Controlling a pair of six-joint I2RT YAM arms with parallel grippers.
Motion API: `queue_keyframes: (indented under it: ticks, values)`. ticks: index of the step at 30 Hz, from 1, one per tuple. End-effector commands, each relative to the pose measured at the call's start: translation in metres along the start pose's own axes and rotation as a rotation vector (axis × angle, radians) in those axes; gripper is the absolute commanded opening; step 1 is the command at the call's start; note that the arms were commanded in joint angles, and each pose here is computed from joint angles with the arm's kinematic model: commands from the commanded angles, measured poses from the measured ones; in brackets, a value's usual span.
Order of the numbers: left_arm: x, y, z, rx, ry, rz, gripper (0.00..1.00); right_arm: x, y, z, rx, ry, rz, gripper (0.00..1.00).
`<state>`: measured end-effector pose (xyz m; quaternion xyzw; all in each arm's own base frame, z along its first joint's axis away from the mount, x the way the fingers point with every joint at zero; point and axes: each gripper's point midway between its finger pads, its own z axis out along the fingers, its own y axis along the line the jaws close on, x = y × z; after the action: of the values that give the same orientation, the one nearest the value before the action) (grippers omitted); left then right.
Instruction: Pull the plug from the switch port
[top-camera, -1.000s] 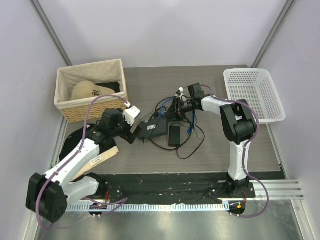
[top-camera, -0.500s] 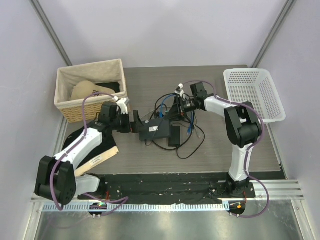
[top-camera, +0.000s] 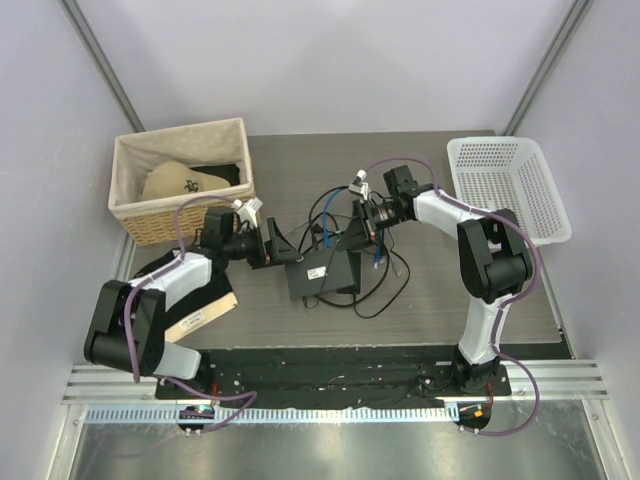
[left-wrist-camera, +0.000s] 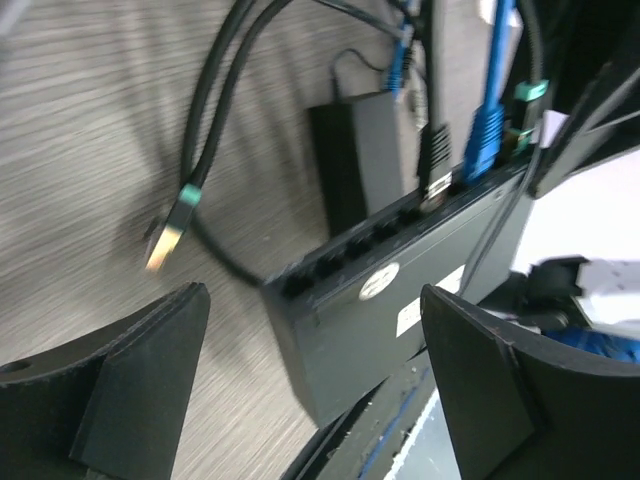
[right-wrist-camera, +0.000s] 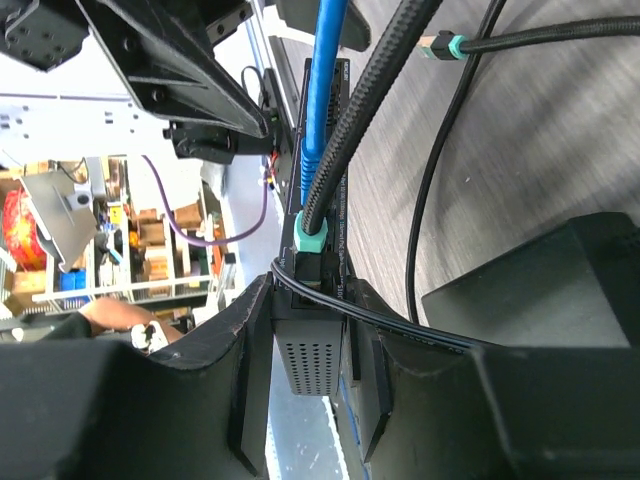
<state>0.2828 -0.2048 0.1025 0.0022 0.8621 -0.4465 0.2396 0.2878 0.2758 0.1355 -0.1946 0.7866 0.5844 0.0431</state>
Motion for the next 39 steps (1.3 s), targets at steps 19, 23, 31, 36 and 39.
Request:
queue_keyframes:
  ticks: [19, 23, 31, 36, 39]
  values:
    - [0.039, -0.06, -0.006, 0.38, 0.229, 0.073, 0.71, -0.021, 0.046, -0.006, -0.153, 0.009, -0.048, 0.01]
    - [0.053, -0.06, -0.002, 0.387, 0.286, 0.129, 0.76, -0.02, 0.045, -0.005, -0.183, 0.018, -0.025, 0.01]
    - [0.063, -0.041, 0.004, 0.339, 0.304, 0.165, 0.78, -0.027, 0.055, -0.007, -0.231, 0.025, -0.031, 0.01]
    - [0.058, -0.047, 0.007, 0.382, 0.326, 0.141, 0.48, -0.023, 0.042, -0.003, -0.204, 0.021, -0.017, 0.01]
    - [0.047, -0.058, 0.011, 0.418, 0.343, 0.114, 0.19, -0.02, 0.027, 0.0, -0.155, 0.01, -0.003, 0.19]
